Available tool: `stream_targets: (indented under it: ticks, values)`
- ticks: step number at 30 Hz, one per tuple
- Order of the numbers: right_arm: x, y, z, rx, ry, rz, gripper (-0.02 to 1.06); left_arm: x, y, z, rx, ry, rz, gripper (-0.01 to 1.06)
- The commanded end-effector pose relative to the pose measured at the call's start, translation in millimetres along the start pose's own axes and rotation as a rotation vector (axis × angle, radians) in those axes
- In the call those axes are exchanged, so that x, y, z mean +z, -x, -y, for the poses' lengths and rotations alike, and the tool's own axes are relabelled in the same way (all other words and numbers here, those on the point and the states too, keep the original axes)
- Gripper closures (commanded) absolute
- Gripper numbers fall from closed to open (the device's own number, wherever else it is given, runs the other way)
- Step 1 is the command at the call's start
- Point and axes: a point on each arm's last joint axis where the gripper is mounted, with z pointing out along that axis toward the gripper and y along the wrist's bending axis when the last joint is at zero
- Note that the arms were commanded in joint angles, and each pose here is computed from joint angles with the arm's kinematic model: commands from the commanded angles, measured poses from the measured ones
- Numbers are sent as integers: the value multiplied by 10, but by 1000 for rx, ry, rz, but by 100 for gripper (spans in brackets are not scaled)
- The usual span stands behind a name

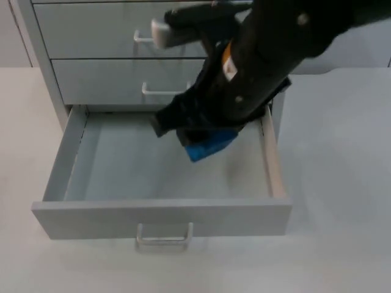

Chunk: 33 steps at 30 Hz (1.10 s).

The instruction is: Open the drawer with the left hand, place the block into the drawer with the right hand, then close the drawer with the left hand.

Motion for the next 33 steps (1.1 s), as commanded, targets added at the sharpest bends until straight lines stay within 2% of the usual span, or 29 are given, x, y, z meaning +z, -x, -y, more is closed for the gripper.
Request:
stream_targets:
  ticks: [1, 8, 11, 12, 16, 17, 20, 22, 27, 33]
  values:
    - [115, 22, -46, -2, 15, 21, 105, -19, -5, 0, -18, -5, 9, 34]
    - [399, -105, -75, 21, 21, -13, 98, -19, -5, 0, -18, -5, 9, 34]
    - [507, -168, -82, 17, 20, -32, 83, -19, -5, 0, -18, -5, 9, 34]
    - [507, -168, -82, 17, 20, -32, 83, -19, -5, 0, -18, -5, 9, 34]
    - [546, -197, -81, 16, 16, -45, 59, -19, -5, 0, -18, -5, 9, 34]
    - [546, -197, -81, 16, 16, -45, 59, -19, -5, 0, -18, -5, 9, 34]
    - [539, -192, -81, 16, 17, -43, 44, -19, -3, 0, -18, -5, 12, 34]
    - [539, -193, -82, 18, 17, -44, 38, -19, -3, 0, -18, -5, 12, 34]
    - [492, -167, -77, 32, 16, -38, 38, -19, -3, 0, -18, -5, 12, 34]
    - [86, 4, -25, 48, -6, -14, 38, -19, -3, 0, -18, -5, 12, 34]
